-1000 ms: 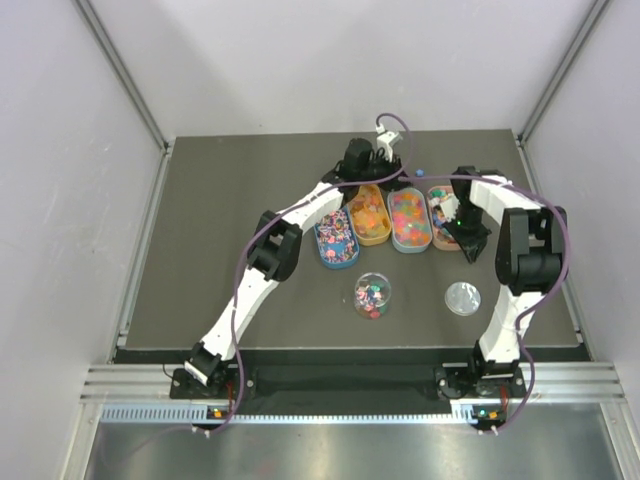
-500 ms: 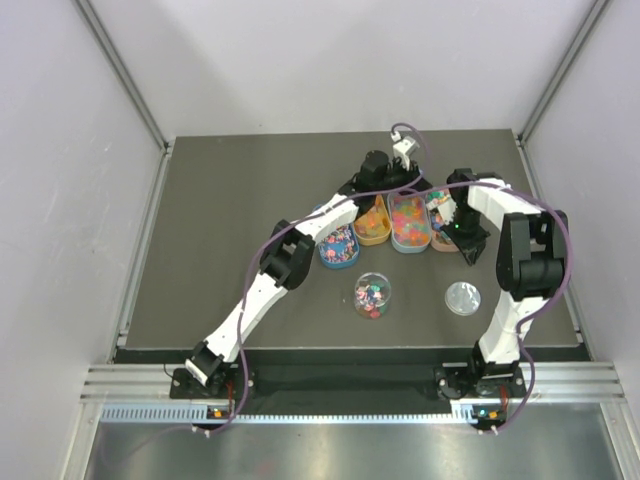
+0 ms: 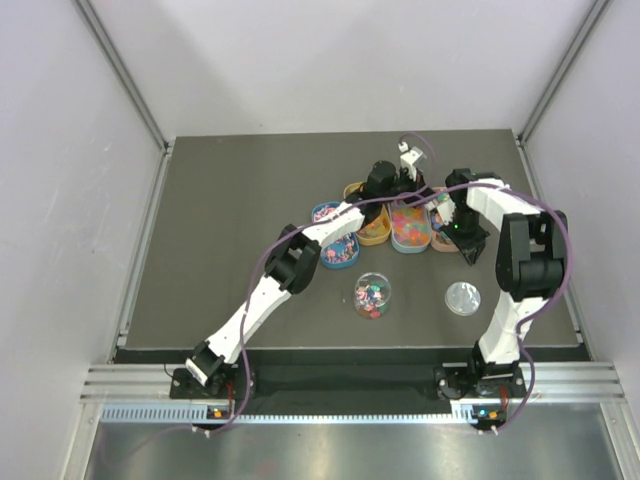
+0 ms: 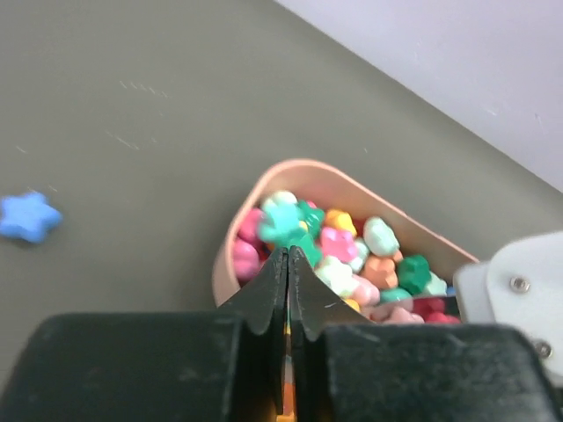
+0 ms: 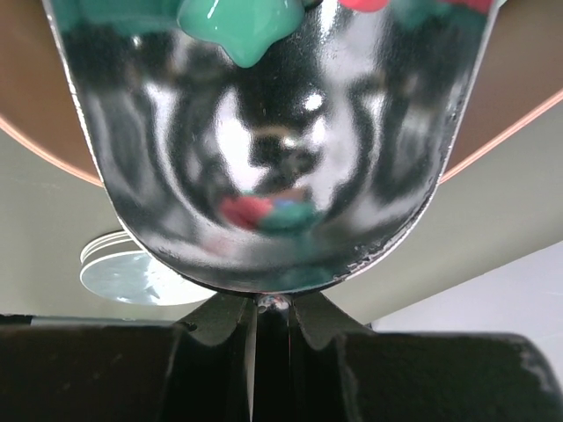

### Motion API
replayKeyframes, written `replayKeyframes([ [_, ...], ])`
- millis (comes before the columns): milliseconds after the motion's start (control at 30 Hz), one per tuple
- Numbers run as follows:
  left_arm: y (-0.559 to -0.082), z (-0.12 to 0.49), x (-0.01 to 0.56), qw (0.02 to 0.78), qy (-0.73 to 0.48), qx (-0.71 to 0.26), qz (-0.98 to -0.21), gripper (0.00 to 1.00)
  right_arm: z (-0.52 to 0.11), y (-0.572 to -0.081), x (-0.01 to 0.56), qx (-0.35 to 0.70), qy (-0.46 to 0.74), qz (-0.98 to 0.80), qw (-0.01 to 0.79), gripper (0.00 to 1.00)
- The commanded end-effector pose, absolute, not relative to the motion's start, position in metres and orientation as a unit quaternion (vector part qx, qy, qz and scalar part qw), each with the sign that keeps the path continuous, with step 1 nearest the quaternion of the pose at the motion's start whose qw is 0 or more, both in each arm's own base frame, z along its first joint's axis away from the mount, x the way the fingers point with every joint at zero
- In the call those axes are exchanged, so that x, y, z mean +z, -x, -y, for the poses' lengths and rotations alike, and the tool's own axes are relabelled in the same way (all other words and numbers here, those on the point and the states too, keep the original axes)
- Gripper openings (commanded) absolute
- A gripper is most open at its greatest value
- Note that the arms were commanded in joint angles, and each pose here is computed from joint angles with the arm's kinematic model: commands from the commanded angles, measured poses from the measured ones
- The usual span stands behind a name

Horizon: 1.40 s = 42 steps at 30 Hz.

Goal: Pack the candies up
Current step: Scoop the fake candies from the storage box.

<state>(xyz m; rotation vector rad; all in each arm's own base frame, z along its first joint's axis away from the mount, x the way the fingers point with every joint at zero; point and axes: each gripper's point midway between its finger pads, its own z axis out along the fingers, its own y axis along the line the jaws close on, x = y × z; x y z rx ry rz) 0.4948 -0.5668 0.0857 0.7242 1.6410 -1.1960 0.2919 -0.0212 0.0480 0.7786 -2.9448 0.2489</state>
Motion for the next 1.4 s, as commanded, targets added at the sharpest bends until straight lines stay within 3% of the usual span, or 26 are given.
replayKeyframes([
  [0, -0.465, 0.583, 0.116, 0.47, -0.332, -0.511, -0.639, 0.0, 0.008, -0.3, 0.066, 0.074, -0.262, 0.962, 0.003, 0.0],
  [800, -0.423, 0.572, 0.094, 0.397, -0.368, -0.502, -0.675, 0.0, -0.002, -0.349, 0.065, 0.068, -0.218, 0.973, -0.022, 0.0],
  [1367, -0.41, 0.573, 0.092, 0.389, -0.374, -0.506, -0.673, 0.0, -0.052, -0.303, 0.033, -0.071, -0.158, 0.984, 0.046, 0.0],
])
